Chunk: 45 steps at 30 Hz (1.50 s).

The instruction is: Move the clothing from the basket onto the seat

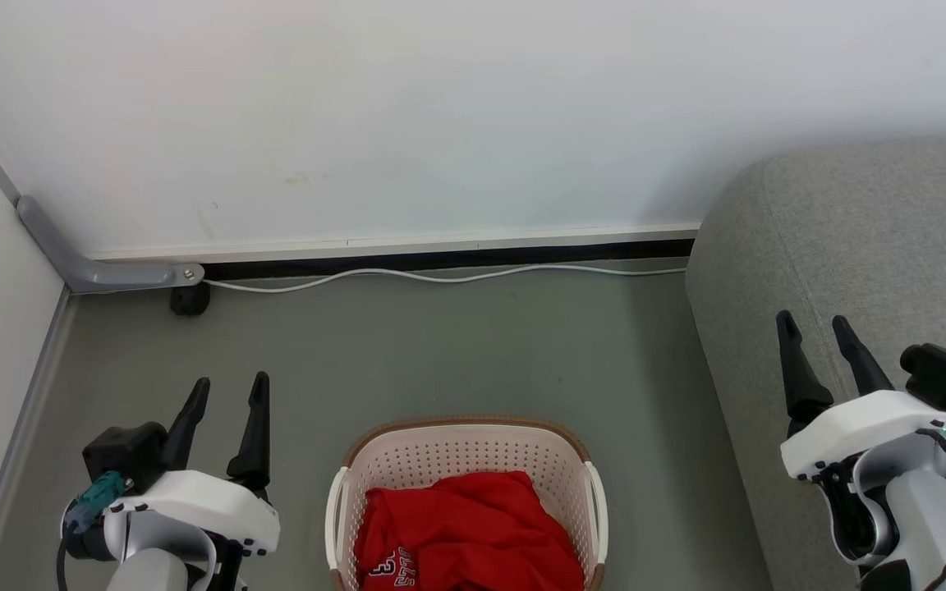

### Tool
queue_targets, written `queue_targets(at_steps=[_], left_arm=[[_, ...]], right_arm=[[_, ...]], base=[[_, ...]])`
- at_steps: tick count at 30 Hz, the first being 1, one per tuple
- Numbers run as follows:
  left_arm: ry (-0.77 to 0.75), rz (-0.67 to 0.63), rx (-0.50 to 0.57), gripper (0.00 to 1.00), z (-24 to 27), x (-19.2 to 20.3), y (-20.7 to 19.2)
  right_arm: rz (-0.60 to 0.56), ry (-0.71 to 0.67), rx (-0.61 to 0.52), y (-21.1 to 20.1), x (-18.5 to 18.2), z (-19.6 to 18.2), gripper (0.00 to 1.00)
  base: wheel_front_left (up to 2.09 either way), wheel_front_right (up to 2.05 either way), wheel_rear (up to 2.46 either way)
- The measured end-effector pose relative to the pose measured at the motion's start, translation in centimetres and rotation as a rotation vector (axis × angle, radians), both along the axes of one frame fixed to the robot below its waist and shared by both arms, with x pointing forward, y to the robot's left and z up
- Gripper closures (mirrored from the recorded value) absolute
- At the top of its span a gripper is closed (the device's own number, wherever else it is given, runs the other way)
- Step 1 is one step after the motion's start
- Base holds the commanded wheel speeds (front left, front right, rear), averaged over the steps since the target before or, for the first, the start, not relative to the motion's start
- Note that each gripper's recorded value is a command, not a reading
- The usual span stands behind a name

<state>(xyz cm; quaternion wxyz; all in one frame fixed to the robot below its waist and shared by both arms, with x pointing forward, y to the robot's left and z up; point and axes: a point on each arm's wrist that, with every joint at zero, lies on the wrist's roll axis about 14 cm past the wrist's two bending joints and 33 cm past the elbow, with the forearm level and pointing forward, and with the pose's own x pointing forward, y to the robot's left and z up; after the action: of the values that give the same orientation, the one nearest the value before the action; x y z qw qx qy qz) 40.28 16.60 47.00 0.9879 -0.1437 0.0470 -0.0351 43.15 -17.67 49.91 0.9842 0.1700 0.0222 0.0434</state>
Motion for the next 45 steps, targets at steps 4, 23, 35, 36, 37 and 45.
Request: queue_targets(at_steps=[4, 23, 35, 36, 37, 45], left_arm=[[-0.014, -0.011, 0.047, 0.00, 0.1, 0.0, -0.1], [-0.078, -0.084, 0.228, 0.00, 1.1, 1.0, -1.5], [-0.056, -0.054, 0.197, 0.00, 0.5, 0.9, -1.0], [-0.056, -0.054, 0.196, 0.00, 0.5, 0.9, -1.0], [-0.056, -0.054, 0.195, 0.00, 0.5, 0.9, -1.0], [-0.045, -0.056, 0.192, 0.00, 0.1, 1.0, -1.1]], right_arm=[[0.008, -0.013, -0.051, 0.0, 0.2, 0.3, 0.00], [0.065, -0.081, -0.274, 0.5, 1.1, 1.5, 0.00], [0.027, -0.084, -0.266, -0.6, 1.2, 1.7, 0.00], [0.027, -0.084, -0.266, -0.6, 1.2, 1.7, 0.00], [0.026, -0.084, -0.266, -0.6, 1.2, 1.8, 0.00], [0.019, -0.087, -0.259, -0.7, 1.4, 1.8, 0.00]], base=[[0.00, 0.00, 0.00], [0.00, 0.00, 0.00], [0.00, 0.00, 0.00], [0.00, 0.00, 0.00], [0.00, 0.00, 0.00], [0.00, 0.00, 0.00]])
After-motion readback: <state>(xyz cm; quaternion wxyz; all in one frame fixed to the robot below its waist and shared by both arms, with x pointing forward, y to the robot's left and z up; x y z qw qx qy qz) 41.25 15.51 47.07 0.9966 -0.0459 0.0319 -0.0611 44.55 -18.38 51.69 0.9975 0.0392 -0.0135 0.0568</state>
